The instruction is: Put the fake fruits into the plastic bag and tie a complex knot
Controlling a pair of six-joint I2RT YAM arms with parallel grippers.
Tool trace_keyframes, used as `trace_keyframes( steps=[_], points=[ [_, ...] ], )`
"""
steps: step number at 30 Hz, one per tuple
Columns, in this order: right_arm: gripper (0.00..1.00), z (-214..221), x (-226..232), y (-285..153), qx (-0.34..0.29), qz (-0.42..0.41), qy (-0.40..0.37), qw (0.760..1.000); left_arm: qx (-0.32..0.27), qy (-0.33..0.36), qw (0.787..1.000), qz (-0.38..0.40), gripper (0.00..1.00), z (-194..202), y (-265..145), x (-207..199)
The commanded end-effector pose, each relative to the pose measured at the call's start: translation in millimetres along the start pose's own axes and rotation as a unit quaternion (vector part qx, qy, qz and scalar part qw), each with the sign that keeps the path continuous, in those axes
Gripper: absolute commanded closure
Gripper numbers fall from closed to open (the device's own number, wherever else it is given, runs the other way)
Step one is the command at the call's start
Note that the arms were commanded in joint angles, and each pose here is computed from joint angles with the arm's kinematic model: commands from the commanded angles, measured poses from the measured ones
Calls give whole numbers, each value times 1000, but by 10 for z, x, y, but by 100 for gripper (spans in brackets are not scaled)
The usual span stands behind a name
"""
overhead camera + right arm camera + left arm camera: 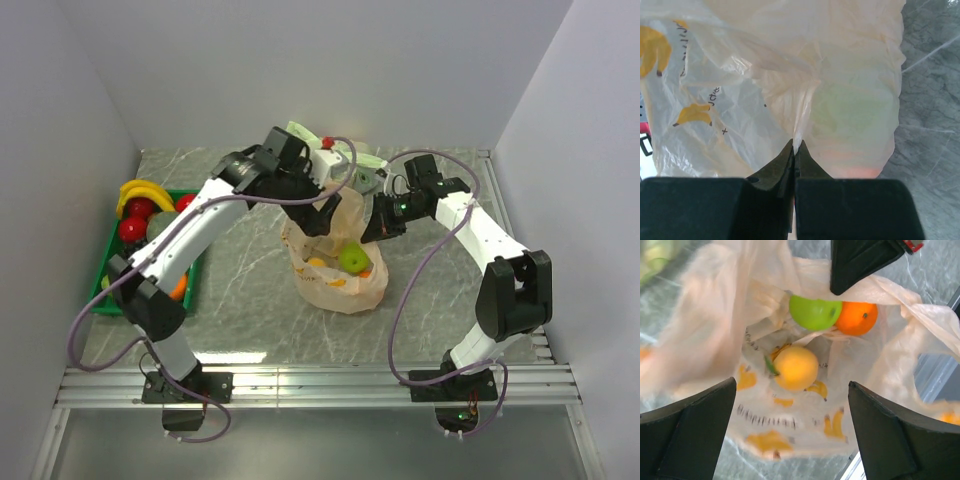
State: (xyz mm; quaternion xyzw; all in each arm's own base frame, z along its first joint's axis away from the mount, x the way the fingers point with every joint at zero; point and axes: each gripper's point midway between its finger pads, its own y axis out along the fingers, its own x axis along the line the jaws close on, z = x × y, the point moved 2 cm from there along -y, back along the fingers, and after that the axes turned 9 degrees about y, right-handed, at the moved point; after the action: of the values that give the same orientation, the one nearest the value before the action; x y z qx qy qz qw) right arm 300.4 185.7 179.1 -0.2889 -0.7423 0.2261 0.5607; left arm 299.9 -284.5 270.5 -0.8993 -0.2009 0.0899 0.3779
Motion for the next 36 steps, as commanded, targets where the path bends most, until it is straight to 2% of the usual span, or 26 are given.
trace_keyframes(
  steps=[1,2,4,5,7,8,9,10,11,13,14,16,17,21,28,36],
  points=[
    [100,-113,123,-129,-25,-10,-24,999,-64,-17,996,-56,1,-140,-666,95],
    [100,-116,108,-127,-26,-8,-23,999,-80,-36,992,-87,1,-56,-933,251],
    [100,-119,85,-129,-25,-6,-21,999,-69,-73,988,-113,3,223,-1085,441],
    [100,-113,87,-128,-23,-7,-20,1000,-69,-112,980,-147,5,457,-1344,644],
    [100,-116,77,-117,-22,-7,-19,1000,-33,-141,974,-177,9,903,-1472,824],
    [100,-116,82,-120,-22,-7,-18,1000,-17,-175,961,-216,10,1207,-1709,943],
    [100,-123,77,-120,-23,-5,-20,1000,17,-180,959,-220,11,1499,-1699,968],
    [100,-122,76,-123,-22,-4,-19,1000,32,-201,951,-233,10,1730,-1797,1010],
    [100,-130,77,-124,-23,-4,-20,1000,47,-243,933,-260,7,2053,-1988,1064],
    [100,-130,84,-121,-23,-5,-20,1000,82,-274,922,-260,5,2514,-2033,1048],
    [100,-137,84,-123,-24,-7,-18,1000,88,-313,902,-283,4,2794,-2185,1084],
    [100,-137,86,-110,-21,-9,-16,1000,101,-348,889,-279,3,3109,-2186,1068],
    [100,-143,89,-108,-21,-10,-15,1000,101,-379,875,-282,3,3298,-2231,1084],
    [100,-158,117,-104,-16,-17,-11,1000,93,-422,856,-284,1,3613,-2188,1228],
    [100,-189,127,-145,-17,-7,-21,1000,55,-410,870,-269,1,3692,-1976,1476],
    [100,-177,89,-128,-12,0,-16,1000,82,-385,878,-271,1,3913,-1720,1682]
  ],
)
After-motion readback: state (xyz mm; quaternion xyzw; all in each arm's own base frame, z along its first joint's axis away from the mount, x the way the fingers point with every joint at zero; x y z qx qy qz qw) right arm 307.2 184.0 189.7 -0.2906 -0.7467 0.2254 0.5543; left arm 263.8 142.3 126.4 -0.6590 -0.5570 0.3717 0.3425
